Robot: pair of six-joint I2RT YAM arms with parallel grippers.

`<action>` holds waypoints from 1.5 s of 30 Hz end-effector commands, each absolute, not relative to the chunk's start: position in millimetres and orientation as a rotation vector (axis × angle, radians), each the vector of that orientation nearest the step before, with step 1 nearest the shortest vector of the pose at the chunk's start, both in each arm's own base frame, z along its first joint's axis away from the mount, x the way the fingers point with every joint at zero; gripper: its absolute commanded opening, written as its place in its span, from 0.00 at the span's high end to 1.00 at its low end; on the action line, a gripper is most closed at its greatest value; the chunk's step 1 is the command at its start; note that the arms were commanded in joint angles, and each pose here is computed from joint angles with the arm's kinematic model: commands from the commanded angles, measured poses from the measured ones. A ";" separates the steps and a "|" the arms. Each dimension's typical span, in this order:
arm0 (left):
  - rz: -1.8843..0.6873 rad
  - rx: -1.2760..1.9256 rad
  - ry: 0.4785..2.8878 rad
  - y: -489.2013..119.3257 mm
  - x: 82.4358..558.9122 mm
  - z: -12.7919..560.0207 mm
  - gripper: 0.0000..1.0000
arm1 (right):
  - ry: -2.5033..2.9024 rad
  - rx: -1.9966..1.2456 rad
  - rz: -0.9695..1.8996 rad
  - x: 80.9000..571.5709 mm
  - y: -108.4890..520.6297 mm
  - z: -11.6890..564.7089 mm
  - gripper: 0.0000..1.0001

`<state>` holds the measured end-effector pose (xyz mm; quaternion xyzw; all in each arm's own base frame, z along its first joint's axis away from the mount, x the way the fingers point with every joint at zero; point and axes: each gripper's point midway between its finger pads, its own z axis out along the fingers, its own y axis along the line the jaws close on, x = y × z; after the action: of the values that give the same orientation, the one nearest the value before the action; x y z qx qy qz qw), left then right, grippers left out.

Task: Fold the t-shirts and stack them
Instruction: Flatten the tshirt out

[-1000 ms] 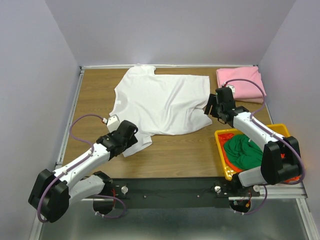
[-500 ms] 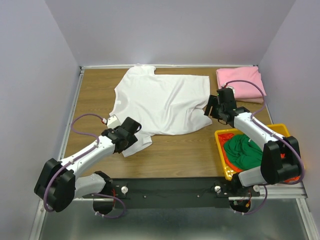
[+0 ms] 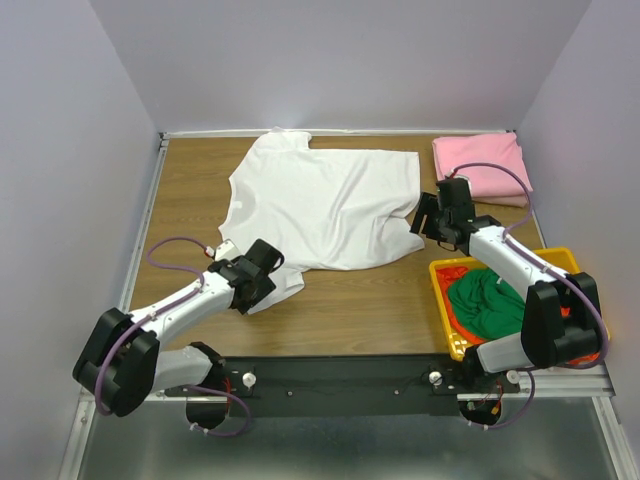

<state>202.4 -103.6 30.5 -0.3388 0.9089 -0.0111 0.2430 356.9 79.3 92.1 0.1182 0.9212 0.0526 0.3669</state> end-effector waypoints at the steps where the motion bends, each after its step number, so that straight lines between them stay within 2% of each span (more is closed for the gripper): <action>1: -0.047 -0.962 2.486 -107.1 200.0 25.3 0.37 | 2.379 0.293 0.145 354.3 77.1 87.5 0.20; 8: -0.034 -0.955 2.523 -110.2 196.5 16.0 0.40 | 2.383 0.296 0.141 353.0 74.7 85.7 0.20; 16: -0.048 -0.948 2.580 -115.3 187.3 3.5 0.57 | 2.381 0.303 0.141 353.0 72.4 85.8 0.20; 19: -0.063 -0.943 2.587 -117.7 186.8 2.0 0.67 | 2.385 0.304 0.142 353.0 71.7 84.7 0.20; 20: -0.063 -0.941 2.587 -117.6 186.6 2.3 0.75 | 2.389 0.304 0.140 352.5 71.6 83.1 0.20; 22: -0.066 -0.938 2.578 -116.9 187.6 4.6 0.77 | 2.393 0.304 0.140 352.3 71.9 82.1 0.20; 24: -0.072 -0.926 2.570 -116.7 189.4 7.2 0.86 | 2.393 0.305 0.136 352.4 71.3 81.5 0.20; 25: -0.080 -0.920 2.563 -116.5 190.2 9.3 0.95 | 2.394 0.304 0.138 352.4 71.6 81.5 0.20; 27: -0.099 -0.902 2.555 -116.9 191.0 11.8 1.00 | 2.395 0.304 0.138 352.3 71.6 81.0 0.20; 33: -0.150 -0.852 2.531 -117.6 192.9 20.0 1.00 | 2.397 0.312 0.126 352.5 70.1 79.5 0.20; 45: -0.160 -0.795 2.316 -100.0 218.0 84.8 1.00 | 2.410 0.314 0.116 352.7 68.9 74.7 0.20</action>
<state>214.3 -114.2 69.0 -0.3074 0.8993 -0.0810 0.3003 355.3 72.1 85.6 0.1247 0.9237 0.0515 0.3587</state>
